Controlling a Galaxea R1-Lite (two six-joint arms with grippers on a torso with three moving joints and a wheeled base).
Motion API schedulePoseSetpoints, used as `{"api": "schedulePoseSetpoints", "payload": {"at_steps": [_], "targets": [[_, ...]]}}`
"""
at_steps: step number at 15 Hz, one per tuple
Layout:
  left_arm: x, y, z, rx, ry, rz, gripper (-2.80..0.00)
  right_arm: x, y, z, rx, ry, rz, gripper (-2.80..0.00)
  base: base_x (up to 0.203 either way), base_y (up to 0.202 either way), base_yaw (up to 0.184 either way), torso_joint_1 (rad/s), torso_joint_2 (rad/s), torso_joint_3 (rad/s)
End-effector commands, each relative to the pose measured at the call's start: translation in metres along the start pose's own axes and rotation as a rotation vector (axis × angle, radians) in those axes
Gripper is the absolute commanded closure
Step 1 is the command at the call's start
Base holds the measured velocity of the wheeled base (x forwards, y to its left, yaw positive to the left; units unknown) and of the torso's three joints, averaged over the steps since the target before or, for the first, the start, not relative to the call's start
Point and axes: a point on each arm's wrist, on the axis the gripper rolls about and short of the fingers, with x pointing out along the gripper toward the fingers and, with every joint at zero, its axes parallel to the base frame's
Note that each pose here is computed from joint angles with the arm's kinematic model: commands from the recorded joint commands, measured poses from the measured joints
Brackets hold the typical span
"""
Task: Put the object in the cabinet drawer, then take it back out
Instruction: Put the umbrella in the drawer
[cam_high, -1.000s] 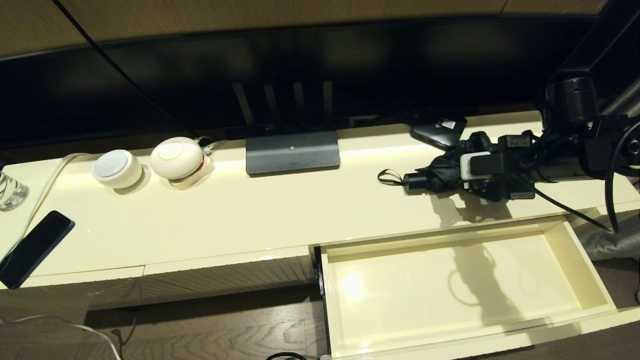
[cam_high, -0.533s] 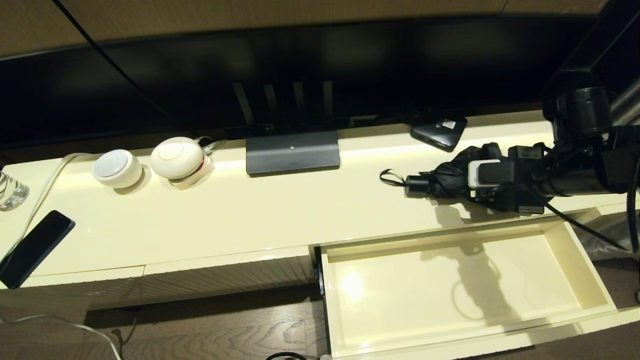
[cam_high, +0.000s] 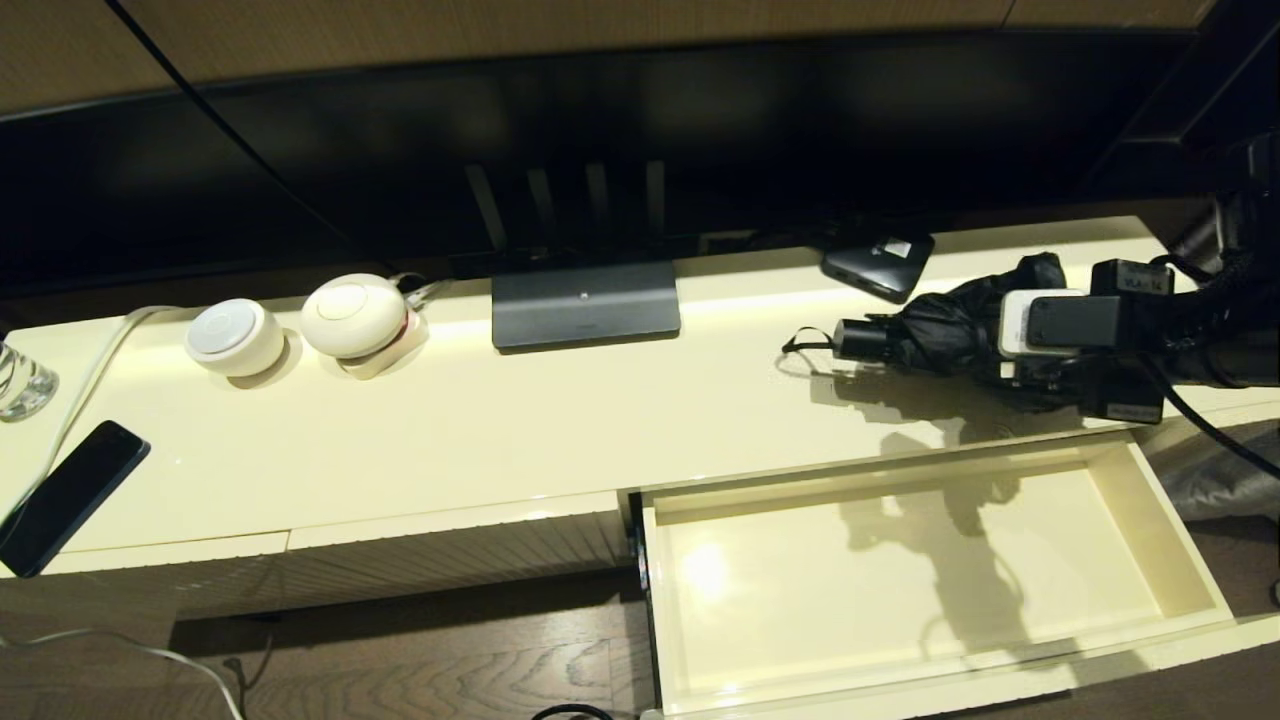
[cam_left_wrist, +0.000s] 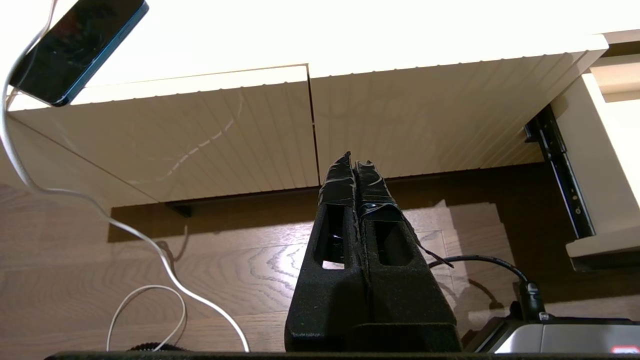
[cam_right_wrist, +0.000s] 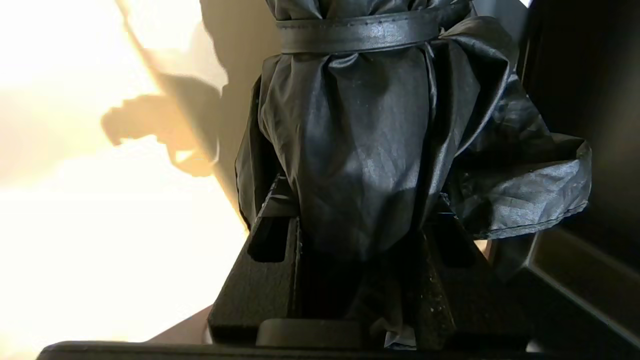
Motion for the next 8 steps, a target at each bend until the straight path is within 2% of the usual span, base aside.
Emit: {"api": "schedulePoseSetpoints", "payload": {"at_steps": [1,6,8], "targets": [[0.000,0.000,-0.001,0.000,0.004,0.001,0.00,-0.039,0.007,0.000,0.007,-0.024,-0.032,0.00,0.000,0.000,0.000,0.000,0.00,0.000],[0.000,0.000,-0.001,0.000,0.004,0.001,0.00,-0.066,0.080,-0.006,0.021,-0.038,0.169,0.00,0.000,0.000,0.000,0.000,0.00,0.000],[0.000,0.000,-0.001,0.000,0.004,0.001,0.00,-0.064,0.098,-0.006,0.052,-0.037,0.233,0.00,0.000,0.000,0.000,0.000,0.00,0.000]]}}
